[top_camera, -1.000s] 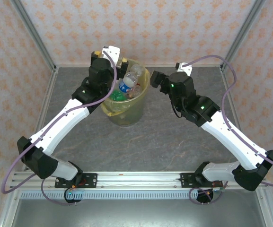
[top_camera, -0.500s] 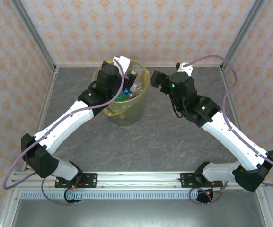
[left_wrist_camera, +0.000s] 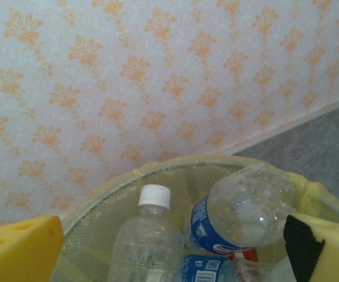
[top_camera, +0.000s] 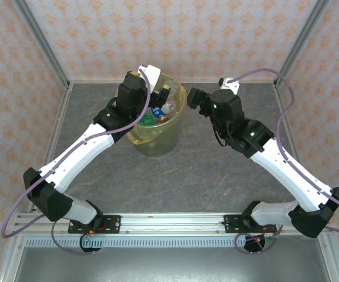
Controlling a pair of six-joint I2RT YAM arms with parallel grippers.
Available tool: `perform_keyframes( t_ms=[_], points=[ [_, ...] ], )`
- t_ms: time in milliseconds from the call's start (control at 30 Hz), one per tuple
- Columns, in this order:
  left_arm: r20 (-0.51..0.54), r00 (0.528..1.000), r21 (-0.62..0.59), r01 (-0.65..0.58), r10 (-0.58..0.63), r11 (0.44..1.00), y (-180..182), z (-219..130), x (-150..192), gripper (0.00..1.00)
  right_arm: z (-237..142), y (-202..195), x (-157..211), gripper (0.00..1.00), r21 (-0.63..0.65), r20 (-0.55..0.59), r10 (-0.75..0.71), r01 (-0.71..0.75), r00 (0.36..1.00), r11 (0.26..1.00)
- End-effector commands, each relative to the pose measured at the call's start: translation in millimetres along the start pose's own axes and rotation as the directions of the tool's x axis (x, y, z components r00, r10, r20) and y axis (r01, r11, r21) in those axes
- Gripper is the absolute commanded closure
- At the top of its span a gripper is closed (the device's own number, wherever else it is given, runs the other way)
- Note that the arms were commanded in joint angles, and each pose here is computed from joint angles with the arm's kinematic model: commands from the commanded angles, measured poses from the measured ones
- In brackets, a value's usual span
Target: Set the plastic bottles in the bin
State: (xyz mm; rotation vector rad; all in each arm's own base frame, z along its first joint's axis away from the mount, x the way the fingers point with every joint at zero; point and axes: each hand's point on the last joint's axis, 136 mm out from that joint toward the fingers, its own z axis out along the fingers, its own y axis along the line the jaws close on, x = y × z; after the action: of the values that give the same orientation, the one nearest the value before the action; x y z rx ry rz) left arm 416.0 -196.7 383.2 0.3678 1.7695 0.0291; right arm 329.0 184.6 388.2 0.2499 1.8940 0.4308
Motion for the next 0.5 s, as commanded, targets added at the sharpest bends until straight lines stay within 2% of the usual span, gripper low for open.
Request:
perform_keyframes(
  t_ms=[0, 167, 300, 467],
  points=[
    [-0.028, 0.999, 0.034, 0.021, -0.020, 0.999, -7.7, -0.6, 6.2, 0.01, -6.9, -4.7, -10.0, 0.00, 0.003, 0.033, 0.025, -0.025, 0.999, 1.000],
    [-0.065, 0.997, 0.001, 0.038, -0.037, 0.999, -3.8, 0.0, 20.7, 0.01, -7.1, -7.7, -8.5, 0.00, 0.013, 0.034, 0.020, -0.020, 0.999, 1.000],
    [0.006, 0.992, -0.051, 0.128, -0.128, 0.990, 16.9, -18.9, 1.2, 0.01, -6.8, -9.9, -8.3, 0.00, 0.021, 0.041, 0.019, -0.020, 0.999, 1.000],
    [0.107, 0.958, -0.131, 0.277, -0.265, 0.952, 60.3, -53.5, -20.8, 0.01, -5.1, -21.4, -4.5, 0.00, 0.061, 0.068, 0.014, -0.018, 0.998, 0.998]
  ],
)
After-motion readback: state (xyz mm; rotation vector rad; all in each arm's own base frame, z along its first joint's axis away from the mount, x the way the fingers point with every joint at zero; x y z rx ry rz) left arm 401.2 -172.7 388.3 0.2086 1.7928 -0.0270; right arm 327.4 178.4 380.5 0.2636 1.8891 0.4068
